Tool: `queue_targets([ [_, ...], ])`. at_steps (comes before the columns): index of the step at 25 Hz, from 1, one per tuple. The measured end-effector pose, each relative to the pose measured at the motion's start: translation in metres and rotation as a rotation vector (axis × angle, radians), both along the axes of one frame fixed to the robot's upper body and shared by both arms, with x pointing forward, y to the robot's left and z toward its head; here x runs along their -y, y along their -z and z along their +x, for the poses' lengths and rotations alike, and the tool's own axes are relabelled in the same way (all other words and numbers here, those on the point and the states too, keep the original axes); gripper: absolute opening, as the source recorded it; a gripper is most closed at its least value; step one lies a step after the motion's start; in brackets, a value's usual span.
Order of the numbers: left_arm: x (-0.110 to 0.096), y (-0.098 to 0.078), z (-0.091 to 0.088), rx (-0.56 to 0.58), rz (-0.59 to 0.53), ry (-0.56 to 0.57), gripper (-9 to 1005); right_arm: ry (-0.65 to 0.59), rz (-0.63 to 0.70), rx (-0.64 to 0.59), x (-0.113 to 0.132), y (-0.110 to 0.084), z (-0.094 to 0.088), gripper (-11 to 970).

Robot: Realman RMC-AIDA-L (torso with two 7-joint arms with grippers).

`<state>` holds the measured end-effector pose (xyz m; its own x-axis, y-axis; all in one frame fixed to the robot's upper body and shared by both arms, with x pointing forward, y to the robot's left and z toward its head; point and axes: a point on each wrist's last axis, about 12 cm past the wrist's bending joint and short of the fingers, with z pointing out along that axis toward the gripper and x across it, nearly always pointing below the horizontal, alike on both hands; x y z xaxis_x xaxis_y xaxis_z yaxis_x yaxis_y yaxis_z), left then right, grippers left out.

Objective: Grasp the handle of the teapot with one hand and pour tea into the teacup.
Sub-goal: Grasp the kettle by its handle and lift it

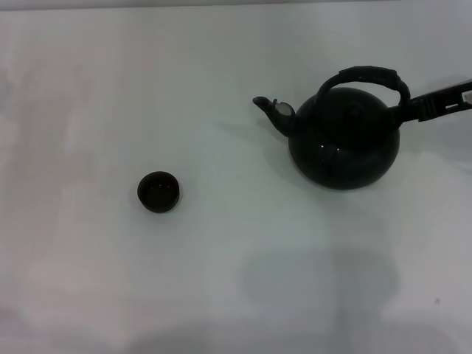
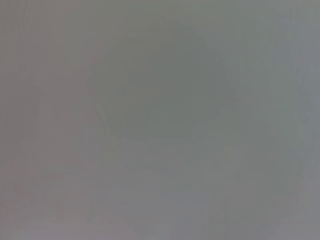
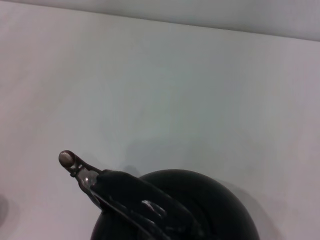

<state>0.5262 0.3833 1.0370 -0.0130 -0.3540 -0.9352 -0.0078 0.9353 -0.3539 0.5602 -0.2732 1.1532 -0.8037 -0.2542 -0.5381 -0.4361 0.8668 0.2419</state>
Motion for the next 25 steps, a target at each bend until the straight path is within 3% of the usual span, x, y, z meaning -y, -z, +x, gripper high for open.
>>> queue_targets([
  [6, -0.002, 0.0003, -0.0023, 0.0, 0.003, -0.004, 787, -0.005, 0.002, -0.006, -0.0015, 0.0018, -0.0004, 437],
  [17, -0.0032, 0.0008, -0.0043, 0.001, 0.003, -0.007, 787, -0.03, -0.008, 0.0, -0.0069, 0.001, 0.0001, 263],
  [25, -0.0047, 0.0017, -0.0069, -0.001, 0.002, -0.012, 786, -0.023, -0.003, 0.0, -0.0067, 0.0009, 0.0004, 250],
])
